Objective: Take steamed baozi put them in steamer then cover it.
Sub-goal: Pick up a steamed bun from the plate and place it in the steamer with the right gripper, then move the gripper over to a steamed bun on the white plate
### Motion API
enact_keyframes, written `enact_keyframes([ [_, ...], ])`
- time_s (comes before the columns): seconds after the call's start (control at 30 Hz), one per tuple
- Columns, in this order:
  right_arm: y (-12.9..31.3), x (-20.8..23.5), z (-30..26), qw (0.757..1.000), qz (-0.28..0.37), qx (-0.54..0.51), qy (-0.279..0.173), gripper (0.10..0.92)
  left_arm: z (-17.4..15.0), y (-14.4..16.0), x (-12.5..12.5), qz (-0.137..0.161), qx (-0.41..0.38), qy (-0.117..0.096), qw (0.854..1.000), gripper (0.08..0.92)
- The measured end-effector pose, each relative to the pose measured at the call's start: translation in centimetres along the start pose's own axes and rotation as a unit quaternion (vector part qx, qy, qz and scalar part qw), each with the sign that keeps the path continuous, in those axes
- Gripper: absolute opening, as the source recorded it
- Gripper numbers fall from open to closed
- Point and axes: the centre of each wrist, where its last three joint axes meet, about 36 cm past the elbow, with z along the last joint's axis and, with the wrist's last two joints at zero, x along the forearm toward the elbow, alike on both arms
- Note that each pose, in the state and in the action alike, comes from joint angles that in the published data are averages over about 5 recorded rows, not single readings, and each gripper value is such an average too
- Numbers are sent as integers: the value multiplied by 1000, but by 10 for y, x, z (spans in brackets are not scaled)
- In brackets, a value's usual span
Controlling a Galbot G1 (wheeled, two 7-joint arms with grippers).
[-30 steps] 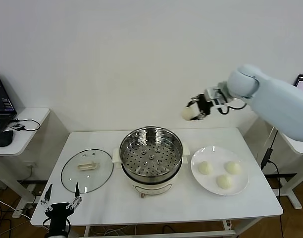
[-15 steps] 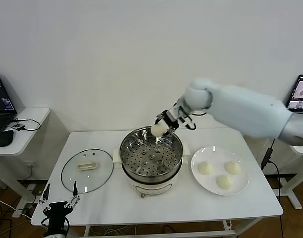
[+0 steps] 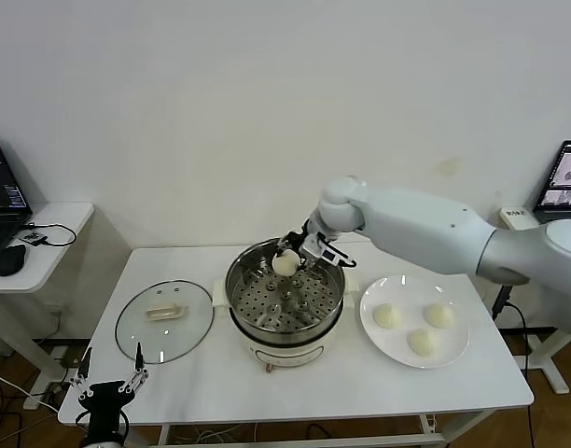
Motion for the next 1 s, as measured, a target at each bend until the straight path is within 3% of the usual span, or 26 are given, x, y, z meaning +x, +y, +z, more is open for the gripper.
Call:
enact_keyframes([
  [0.33,4,-18,6,999,9,44,11,587,0,-2,0,1,0,-1,1000,823],
  [0.43,5,-23,8,999,12,47,11,623,-1,-1,0,0,0,-2,1000,823],
  [0.7,8,-21,11,999,16,46,13,810,-2,-1,2,-1,0,-2,1000,823],
  [1.0,6,24,17,999,28,-35,17,823,-4,0,2,1,0,-4,1000,823],
])
